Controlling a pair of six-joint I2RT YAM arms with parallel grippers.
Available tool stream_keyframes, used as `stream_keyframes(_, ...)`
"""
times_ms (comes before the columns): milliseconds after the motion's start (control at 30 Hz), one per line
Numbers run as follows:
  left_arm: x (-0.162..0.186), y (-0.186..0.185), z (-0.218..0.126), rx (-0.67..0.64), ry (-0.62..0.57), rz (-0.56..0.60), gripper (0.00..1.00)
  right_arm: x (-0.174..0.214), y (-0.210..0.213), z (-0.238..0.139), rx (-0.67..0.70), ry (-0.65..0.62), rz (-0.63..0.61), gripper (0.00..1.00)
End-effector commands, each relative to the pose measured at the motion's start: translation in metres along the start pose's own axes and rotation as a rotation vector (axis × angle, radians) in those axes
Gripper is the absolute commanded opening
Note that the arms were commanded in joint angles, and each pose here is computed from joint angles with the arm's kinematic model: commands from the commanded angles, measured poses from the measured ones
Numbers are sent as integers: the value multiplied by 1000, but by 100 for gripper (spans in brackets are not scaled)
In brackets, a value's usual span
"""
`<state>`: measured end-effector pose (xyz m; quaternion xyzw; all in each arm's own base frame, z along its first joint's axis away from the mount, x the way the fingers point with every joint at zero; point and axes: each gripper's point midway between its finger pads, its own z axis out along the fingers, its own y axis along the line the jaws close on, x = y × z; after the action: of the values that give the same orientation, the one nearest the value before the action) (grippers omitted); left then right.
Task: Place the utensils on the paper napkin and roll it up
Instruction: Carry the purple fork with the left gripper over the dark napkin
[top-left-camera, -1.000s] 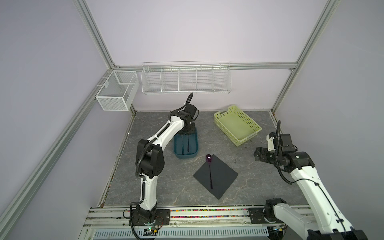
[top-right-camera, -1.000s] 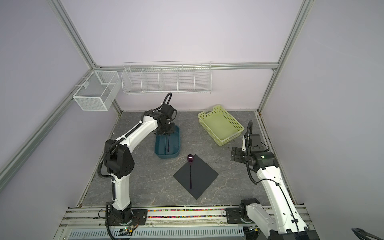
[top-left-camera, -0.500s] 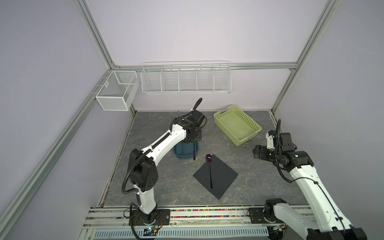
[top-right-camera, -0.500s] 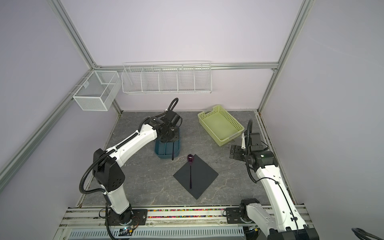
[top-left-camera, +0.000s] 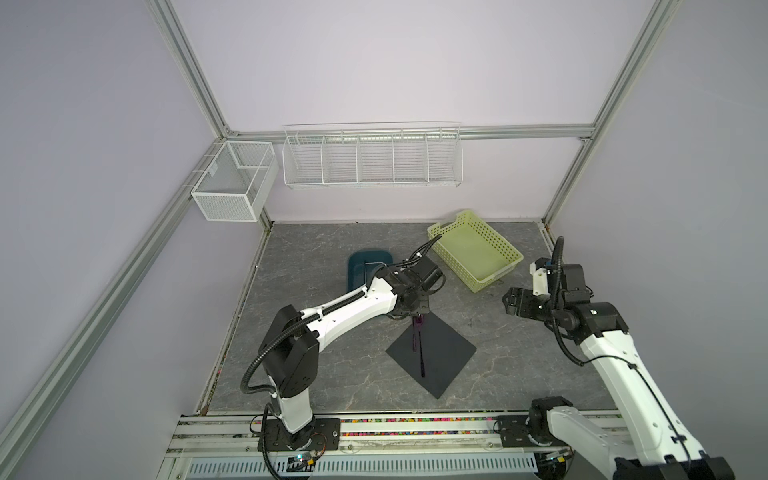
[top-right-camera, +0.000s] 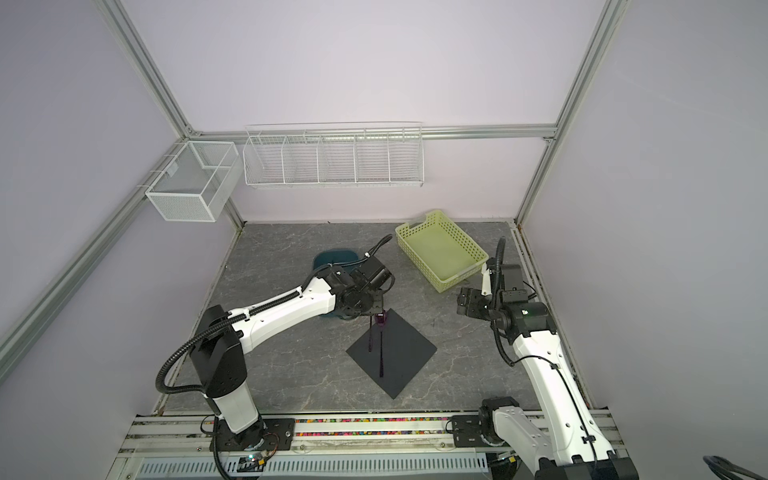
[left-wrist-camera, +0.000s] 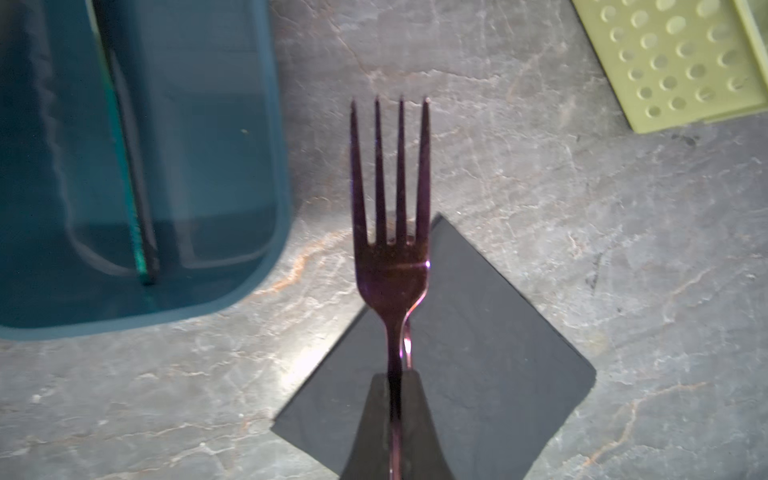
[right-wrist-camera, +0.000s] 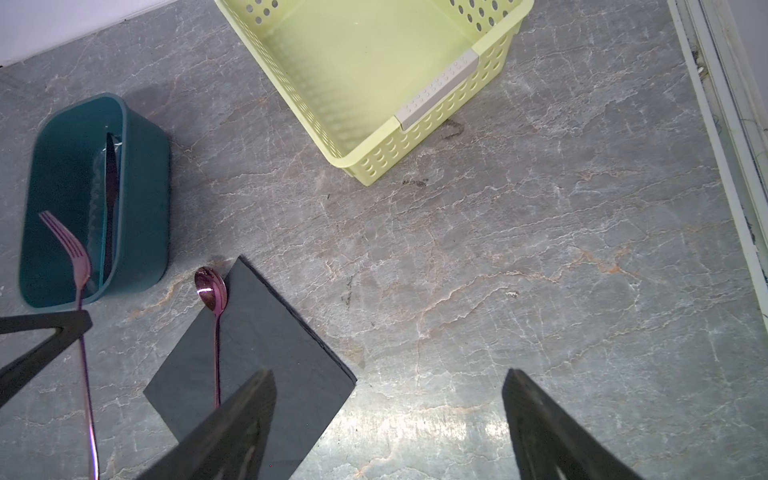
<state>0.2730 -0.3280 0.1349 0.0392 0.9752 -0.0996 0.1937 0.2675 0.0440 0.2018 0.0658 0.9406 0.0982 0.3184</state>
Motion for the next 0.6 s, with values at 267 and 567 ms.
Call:
stream_keyframes(267,30,-45,44,5,27,11,0,-9,7,-8,-37,-43,-21,89)
stream_keyframes(567,48,-48,66,-10,65,10,0,-9,7,-10,-38,-49,-22,89)
